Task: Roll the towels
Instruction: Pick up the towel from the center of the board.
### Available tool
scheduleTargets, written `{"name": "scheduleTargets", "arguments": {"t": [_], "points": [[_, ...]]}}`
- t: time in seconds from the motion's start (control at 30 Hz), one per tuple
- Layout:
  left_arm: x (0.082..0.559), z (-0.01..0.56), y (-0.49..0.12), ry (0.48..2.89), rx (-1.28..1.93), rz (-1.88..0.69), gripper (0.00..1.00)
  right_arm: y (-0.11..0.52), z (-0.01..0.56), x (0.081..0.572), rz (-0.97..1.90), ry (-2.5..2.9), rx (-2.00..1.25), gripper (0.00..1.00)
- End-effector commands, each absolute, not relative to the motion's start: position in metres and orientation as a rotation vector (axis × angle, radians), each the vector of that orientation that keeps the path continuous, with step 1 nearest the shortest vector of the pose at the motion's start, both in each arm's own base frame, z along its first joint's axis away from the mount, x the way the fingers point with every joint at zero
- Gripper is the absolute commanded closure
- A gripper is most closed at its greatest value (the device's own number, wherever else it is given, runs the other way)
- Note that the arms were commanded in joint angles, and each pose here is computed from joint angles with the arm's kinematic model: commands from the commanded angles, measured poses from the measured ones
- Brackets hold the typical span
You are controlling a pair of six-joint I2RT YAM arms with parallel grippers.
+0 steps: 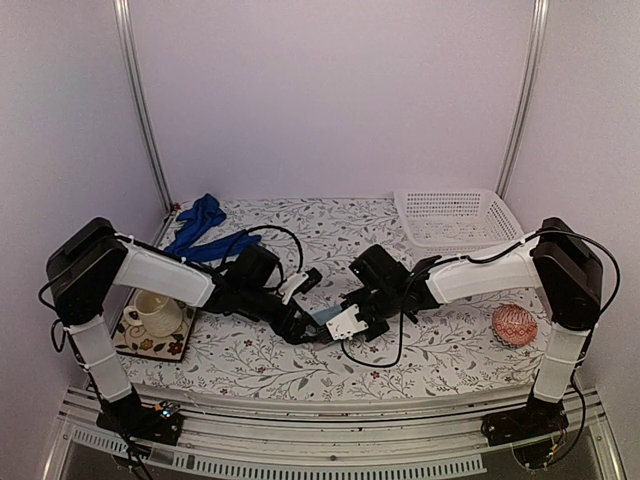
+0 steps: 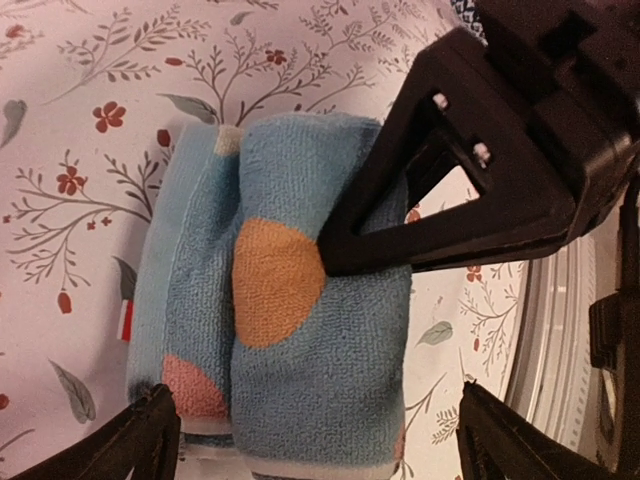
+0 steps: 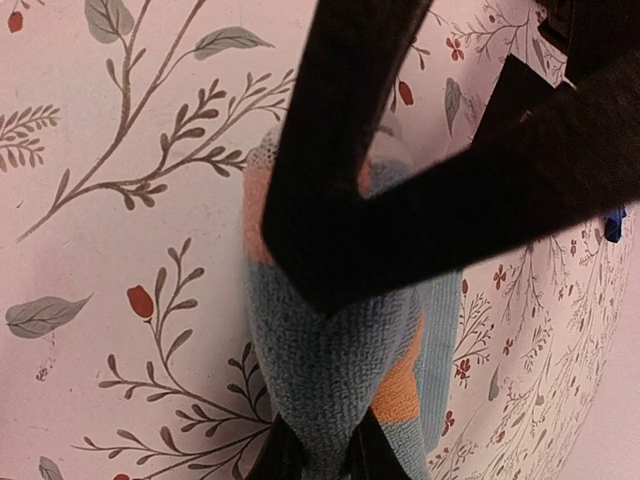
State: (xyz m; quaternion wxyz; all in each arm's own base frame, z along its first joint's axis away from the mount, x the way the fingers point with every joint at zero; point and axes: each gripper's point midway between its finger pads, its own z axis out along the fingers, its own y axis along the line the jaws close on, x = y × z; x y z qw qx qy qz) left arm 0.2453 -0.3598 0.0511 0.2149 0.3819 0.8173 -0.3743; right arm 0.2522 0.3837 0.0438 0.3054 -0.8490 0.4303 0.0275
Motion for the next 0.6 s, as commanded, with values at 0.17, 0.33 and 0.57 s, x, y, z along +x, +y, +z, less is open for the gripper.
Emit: {"name": "scheduleTargets", "arguments": {"t": [0.17, 0.33, 0.57], "points": [[0.265, 0.049, -0.362, 2.274, 1.051, -0.963, 0.03, 0.377, 0.047, 0.237, 0.207, 1.134, -2.327, 0.92], [0.267, 0.049, -0.359, 2.279, 1.056, -0.923, 0.03, 0.37, 0.047, 0.23, 0.273, 1.148, -2.365, 0.92], [0.252, 0.041, -0.366, 2.295, 1.085, -1.044, 0.03, 0.368, 0.048, 0.223, 0.342, 1.178, -2.402, 0.92]]}}
